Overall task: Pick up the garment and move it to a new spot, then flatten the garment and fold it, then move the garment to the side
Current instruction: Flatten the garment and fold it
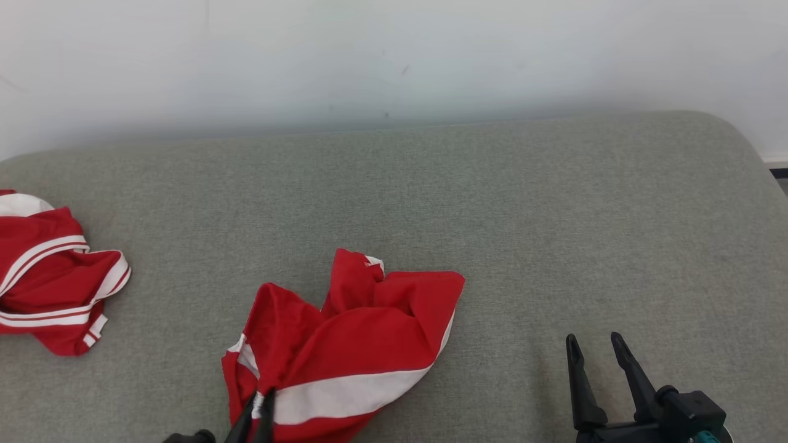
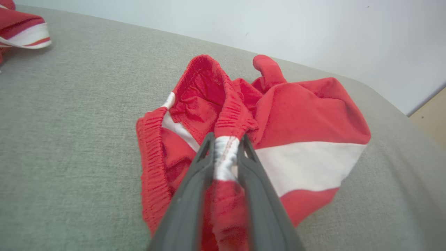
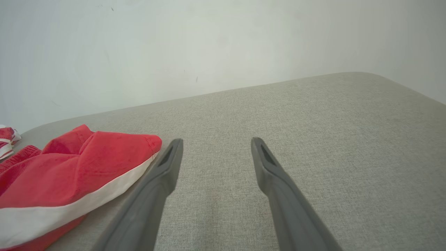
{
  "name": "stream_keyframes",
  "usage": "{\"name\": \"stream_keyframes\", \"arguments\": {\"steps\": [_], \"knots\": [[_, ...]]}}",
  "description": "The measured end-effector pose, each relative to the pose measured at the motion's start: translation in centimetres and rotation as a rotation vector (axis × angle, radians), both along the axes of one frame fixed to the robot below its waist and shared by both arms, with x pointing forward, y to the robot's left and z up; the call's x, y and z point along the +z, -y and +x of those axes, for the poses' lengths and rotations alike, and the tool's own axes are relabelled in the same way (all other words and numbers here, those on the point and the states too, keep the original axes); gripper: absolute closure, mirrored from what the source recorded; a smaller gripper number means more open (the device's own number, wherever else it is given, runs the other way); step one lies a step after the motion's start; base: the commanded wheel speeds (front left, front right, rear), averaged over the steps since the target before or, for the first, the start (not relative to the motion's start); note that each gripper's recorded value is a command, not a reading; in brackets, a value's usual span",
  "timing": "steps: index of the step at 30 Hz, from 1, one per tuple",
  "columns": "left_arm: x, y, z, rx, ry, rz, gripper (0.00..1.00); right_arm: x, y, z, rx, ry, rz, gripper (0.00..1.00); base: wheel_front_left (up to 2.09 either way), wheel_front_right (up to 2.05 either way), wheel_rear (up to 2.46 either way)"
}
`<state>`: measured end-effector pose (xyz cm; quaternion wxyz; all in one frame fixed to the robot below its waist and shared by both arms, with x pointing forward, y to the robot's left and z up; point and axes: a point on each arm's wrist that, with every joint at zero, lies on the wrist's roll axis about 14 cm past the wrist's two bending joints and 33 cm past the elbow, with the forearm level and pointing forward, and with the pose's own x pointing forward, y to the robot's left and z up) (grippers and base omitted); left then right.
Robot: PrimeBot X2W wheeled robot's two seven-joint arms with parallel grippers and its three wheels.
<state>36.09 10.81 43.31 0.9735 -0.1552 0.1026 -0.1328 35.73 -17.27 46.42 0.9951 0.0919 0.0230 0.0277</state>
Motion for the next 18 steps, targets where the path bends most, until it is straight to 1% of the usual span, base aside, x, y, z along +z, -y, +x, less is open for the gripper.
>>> {"name": "stream_keyframes", "arguments": {"steps": [5,7,9,11,14,16,18], "knots": [[2.4,-1.9,0.8,0.055,0.084,-0.014,1.0,0.0,-0.4,0.3,0.014,0.001,0.004,0.0,0.0,0.0,0.0],[4.1,-2.7,1.0,0.086,0.139,-0.027,1.0,0.0,-0.8,0.6,0.023,0.001,0.007,0.0,0.0,0.0,0.0],[5.6,-3.3,0.7,0.109,0.184,-0.042,1.0,-0.1,-1.1,0.7,0.031,-0.002,0.013,0.0,0.0,0.0,0.0],[6.2,-3.9,-0.2,0.12,0.198,-0.059,1.0,-0.4,-1.5,0.8,0.045,-0.01,0.02,0.0,0.0,0.0,0.0],[4.9,-3.4,-2.2,0.103,0.124,-0.11,1.0,-0.6,-2.3,1.1,0.067,-0.017,0.027,0.0,0.0,0.0,0.0],[3.5,-3.2,-3.6,0.088,0.06,-0.11,1.0,-0.8,-2.7,1.1,0.08,-0.024,0.028,0.0,0.0,0.0,0.0],[2.0,-3.2,-4.6,0.104,0.002,-0.139,1.0,-1.0,-3.0,1.2,0.089,-0.027,0.029,0.0,0.0,0.0,0.0]]}}
